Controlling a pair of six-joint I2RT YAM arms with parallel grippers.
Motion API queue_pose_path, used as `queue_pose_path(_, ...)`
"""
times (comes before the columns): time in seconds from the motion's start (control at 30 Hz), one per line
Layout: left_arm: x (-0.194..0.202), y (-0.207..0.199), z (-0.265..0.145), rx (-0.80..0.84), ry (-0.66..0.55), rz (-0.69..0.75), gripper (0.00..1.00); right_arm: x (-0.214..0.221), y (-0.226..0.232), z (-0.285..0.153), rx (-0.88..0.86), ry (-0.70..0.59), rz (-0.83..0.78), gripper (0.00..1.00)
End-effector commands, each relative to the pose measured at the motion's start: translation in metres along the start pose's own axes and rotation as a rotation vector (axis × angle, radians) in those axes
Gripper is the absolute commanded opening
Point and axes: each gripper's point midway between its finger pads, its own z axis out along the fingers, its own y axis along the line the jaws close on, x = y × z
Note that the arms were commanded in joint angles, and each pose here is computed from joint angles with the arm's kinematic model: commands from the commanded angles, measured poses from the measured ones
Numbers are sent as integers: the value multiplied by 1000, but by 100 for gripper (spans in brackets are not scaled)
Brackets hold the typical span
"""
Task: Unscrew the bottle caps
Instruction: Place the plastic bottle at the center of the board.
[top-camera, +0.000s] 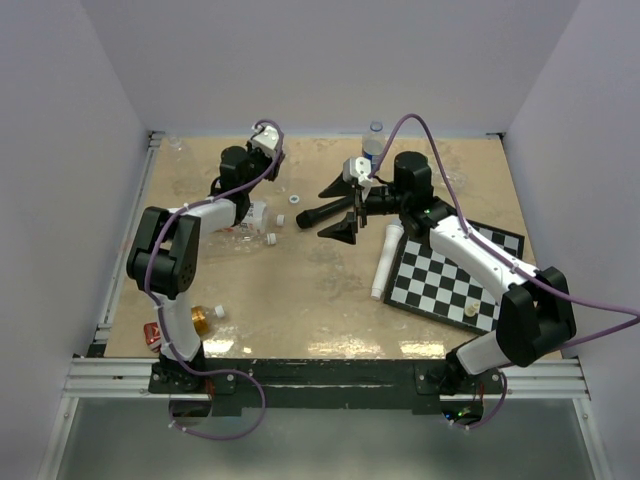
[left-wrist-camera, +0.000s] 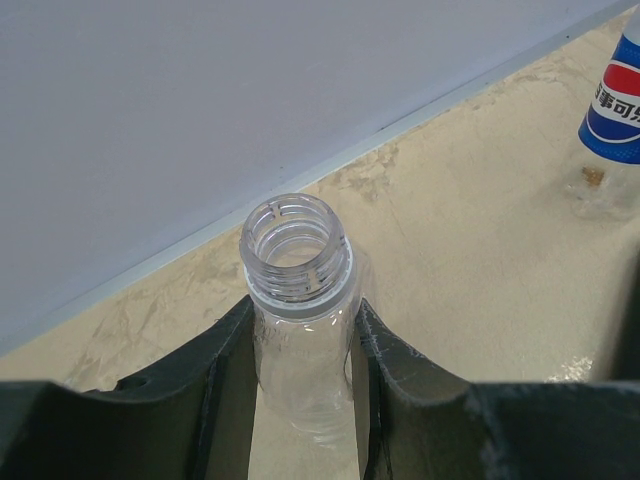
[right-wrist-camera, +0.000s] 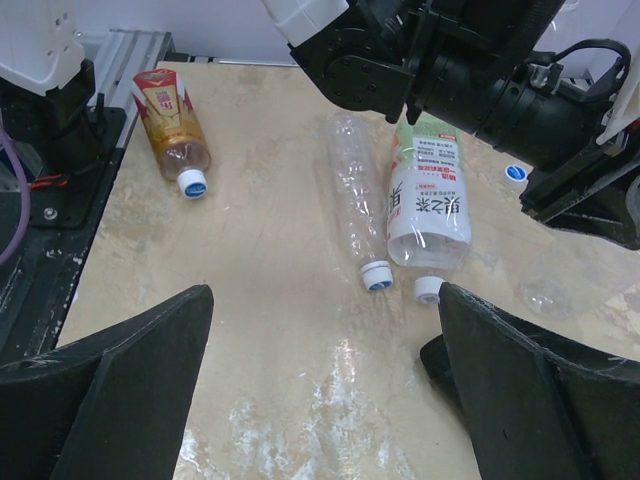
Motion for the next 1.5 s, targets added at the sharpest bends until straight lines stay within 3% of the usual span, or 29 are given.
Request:
queue_pose_path(0.0, -24, 6, -3, 1, -69, 1, 39, -21, 0, 0, -21, -33, -59, 98)
queue_pose_path(0.57, -28, 11, -13, -37, -60, -7, 73, -22, 2, 1, -29, -37, -57, 98)
queue_pose_path(0.67, -33, 13, -16, -46, -63, -11, 98, -22, 2, 1, -29, -37, -57, 98)
queue_pose_path(0.7, -33, 15, -16, -55, -60, -15, 100, -22, 1, 1, -28, -37, -56, 98)
queue_pose_path(1.1, -59, 17, -36, -62, -50, -29, 100, -22, 0, 0, -19, -33, -68, 98)
queue_pose_path(1.47, -107, 17, -93, -78, -44, -36, 100, -16, -12, -6, 46, 33, -161, 98)
